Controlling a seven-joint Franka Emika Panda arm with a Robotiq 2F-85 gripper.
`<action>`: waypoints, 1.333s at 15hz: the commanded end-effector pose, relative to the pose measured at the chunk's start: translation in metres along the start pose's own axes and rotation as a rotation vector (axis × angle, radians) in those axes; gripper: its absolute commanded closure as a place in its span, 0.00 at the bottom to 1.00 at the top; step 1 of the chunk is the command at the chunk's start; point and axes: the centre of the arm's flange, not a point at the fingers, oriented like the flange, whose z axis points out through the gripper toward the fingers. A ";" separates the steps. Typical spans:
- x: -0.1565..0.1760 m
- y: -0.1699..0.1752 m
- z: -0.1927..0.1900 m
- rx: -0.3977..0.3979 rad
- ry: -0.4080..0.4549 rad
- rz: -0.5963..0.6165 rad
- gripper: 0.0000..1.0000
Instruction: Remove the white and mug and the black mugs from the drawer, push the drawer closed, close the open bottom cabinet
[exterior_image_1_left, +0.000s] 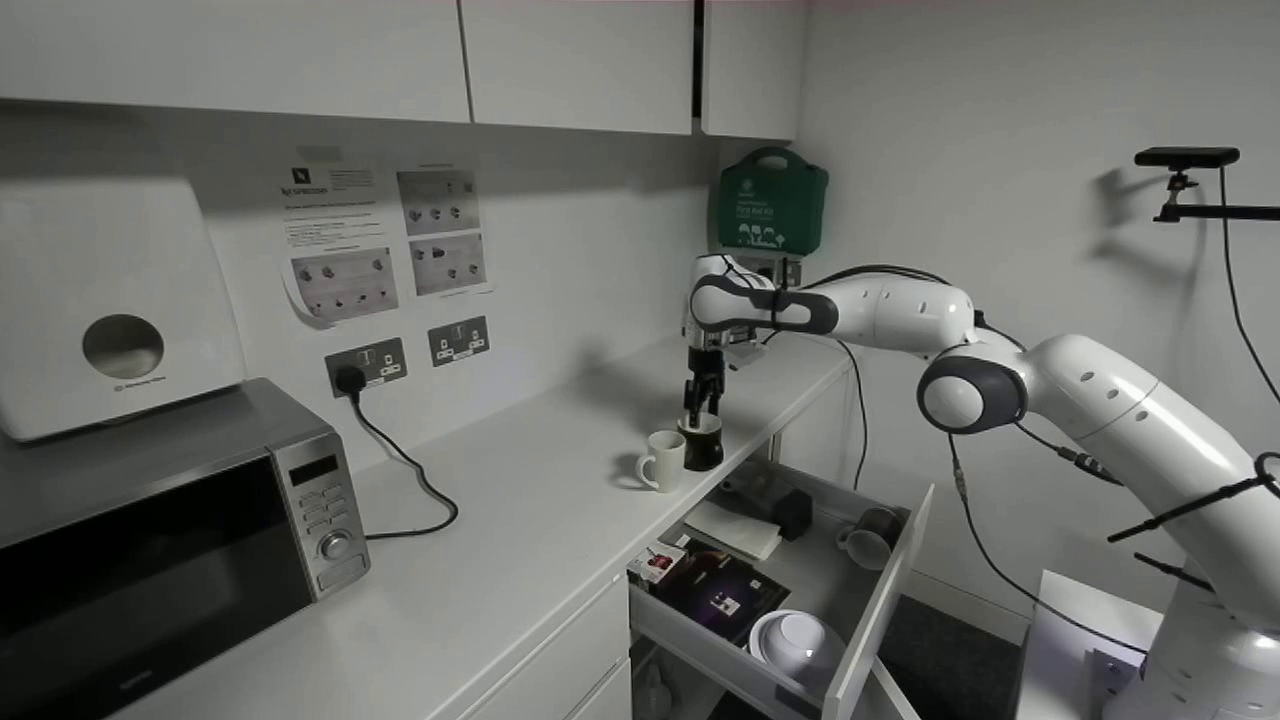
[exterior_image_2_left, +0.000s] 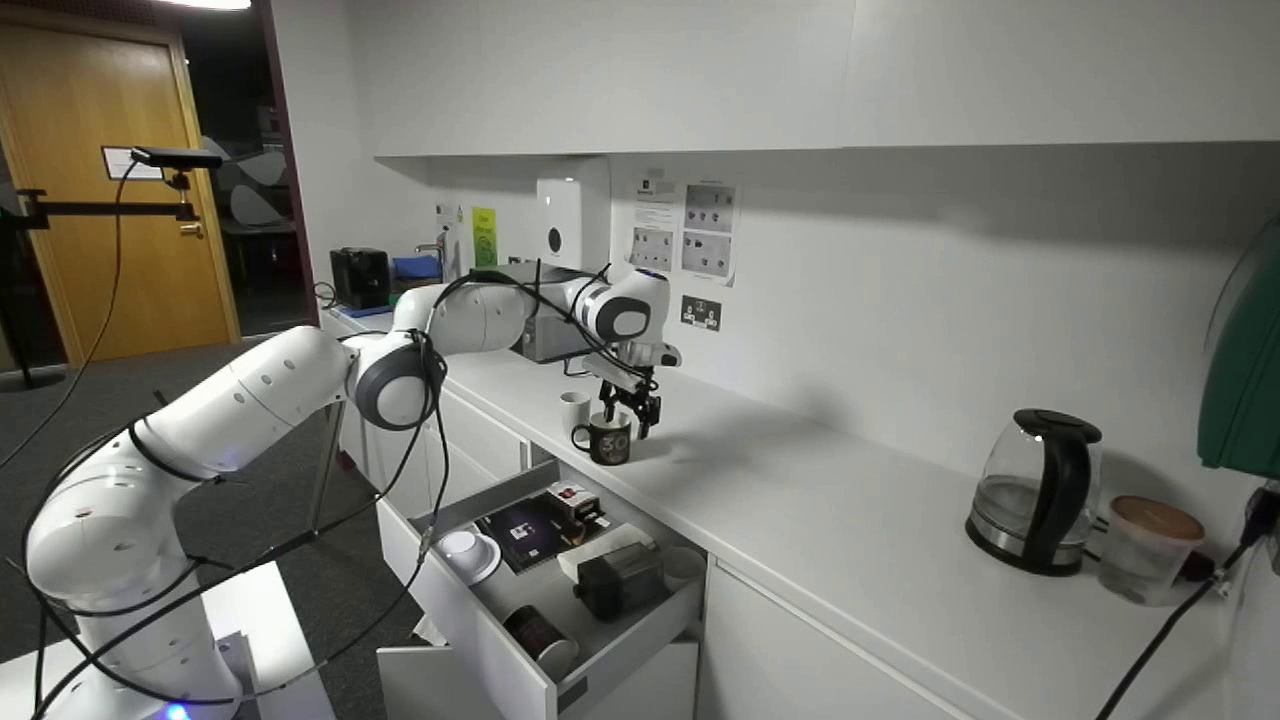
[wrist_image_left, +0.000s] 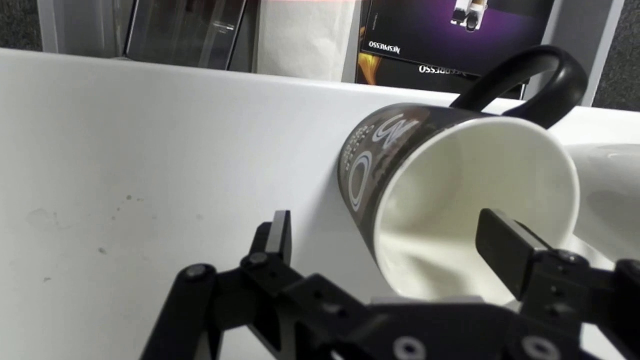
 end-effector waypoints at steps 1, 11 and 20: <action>-0.054 -0.020 0.010 0.045 -0.012 0.074 0.00; -0.072 -0.027 0.003 0.075 0.034 0.137 0.00; -0.117 -0.024 -0.037 0.115 0.136 0.187 0.00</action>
